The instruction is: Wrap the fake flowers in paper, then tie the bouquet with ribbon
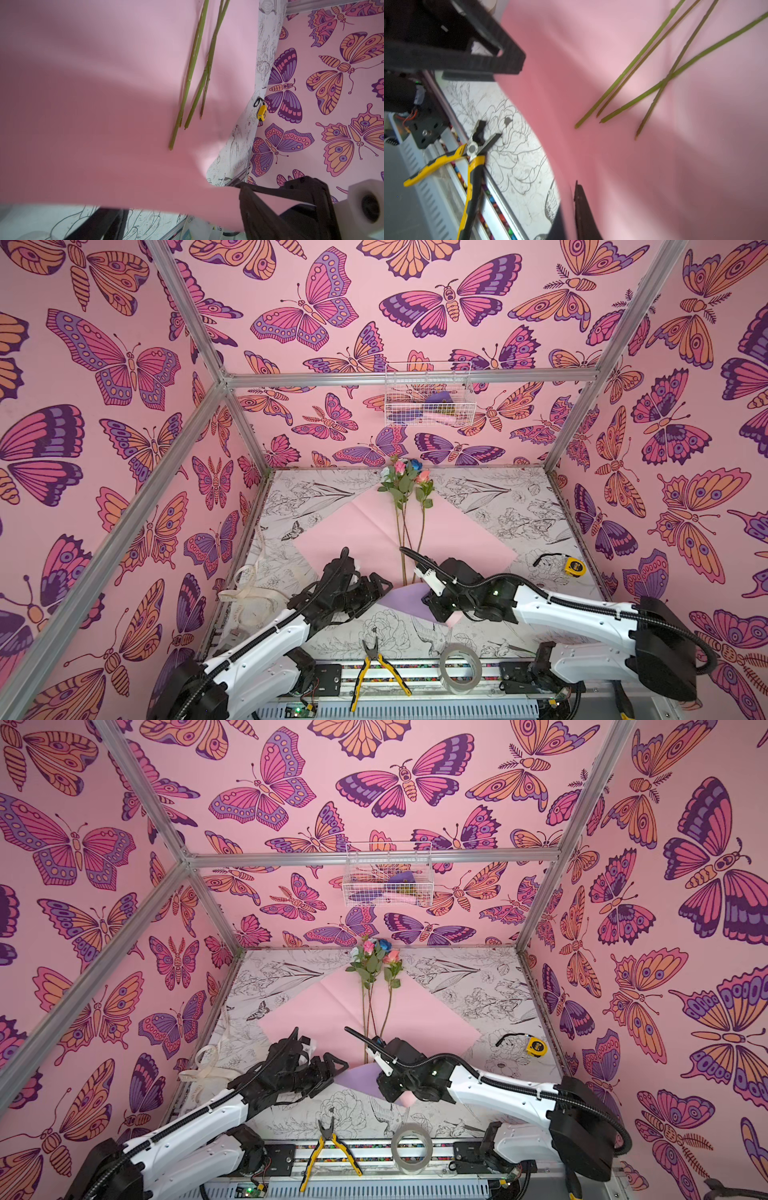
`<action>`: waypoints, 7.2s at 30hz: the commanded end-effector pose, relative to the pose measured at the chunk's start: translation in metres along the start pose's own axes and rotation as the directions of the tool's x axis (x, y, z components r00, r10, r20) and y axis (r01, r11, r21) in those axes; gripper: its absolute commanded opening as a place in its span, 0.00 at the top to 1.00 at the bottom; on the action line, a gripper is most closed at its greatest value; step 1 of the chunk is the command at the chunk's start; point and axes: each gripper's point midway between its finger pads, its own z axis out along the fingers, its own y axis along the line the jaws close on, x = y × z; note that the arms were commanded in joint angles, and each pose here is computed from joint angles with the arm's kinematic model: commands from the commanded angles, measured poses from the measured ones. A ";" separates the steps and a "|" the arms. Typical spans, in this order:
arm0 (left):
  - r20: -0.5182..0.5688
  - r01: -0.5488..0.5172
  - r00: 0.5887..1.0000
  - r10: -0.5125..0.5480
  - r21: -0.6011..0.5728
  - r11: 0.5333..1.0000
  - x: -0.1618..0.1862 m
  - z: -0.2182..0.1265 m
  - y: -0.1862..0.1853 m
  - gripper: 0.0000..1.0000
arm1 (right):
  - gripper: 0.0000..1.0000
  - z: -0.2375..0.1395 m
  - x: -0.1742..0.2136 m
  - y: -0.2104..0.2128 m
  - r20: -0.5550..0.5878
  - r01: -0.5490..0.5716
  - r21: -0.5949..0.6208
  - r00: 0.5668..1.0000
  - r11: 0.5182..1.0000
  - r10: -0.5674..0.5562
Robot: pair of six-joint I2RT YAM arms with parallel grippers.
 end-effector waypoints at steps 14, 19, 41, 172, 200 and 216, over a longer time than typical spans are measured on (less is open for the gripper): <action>0.272 -0.178 0.928 0.256 -0.279 0.944 -0.042 -0.054 0.036 0.18 | 1.00 0.038 -0.049 -0.039 -0.129 0.186 0.156 0.978 0.970 -0.167; 0.297 -0.370 0.834 0.465 -0.326 0.870 -0.061 -0.055 0.021 0.18 | 1.00 0.046 -0.057 -0.050 -0.136 0.138 0.118 0.983 0.983 -0.121; 0.054 -0.618 0.763 0.645 -0.231 0.751 -0.083 0.024 0.007 0.16 | 1.00 0.081 -0.065 -0.072 -0.225 0.084 0.072 0.972 0.994 -0.066; 0.029 -0.347 0.935 0.354 -0.142 0.927 -0.024 0.050 0.036 0.90 | 0.85 0.061 0.030 -0.095 -0.225 -0.488 0.379 0.776 0.786 0.590; 0.010 -0.263 0.963 0.271 -0.215 0.941 -0.017 0.061 0.079 1.00 | 0.83 0.068 0.026 -0.032 -0.314 -0.419 0.257 0.816 0.871 0.485; 0.017 -0.209 0.976 0.218 -0.222 0.952 -0.019 0.058 0.087 1.00 | 0.84 0.049 0.073 -0.079 -0.303 -0.420 0.430 0.767 0.799 0.566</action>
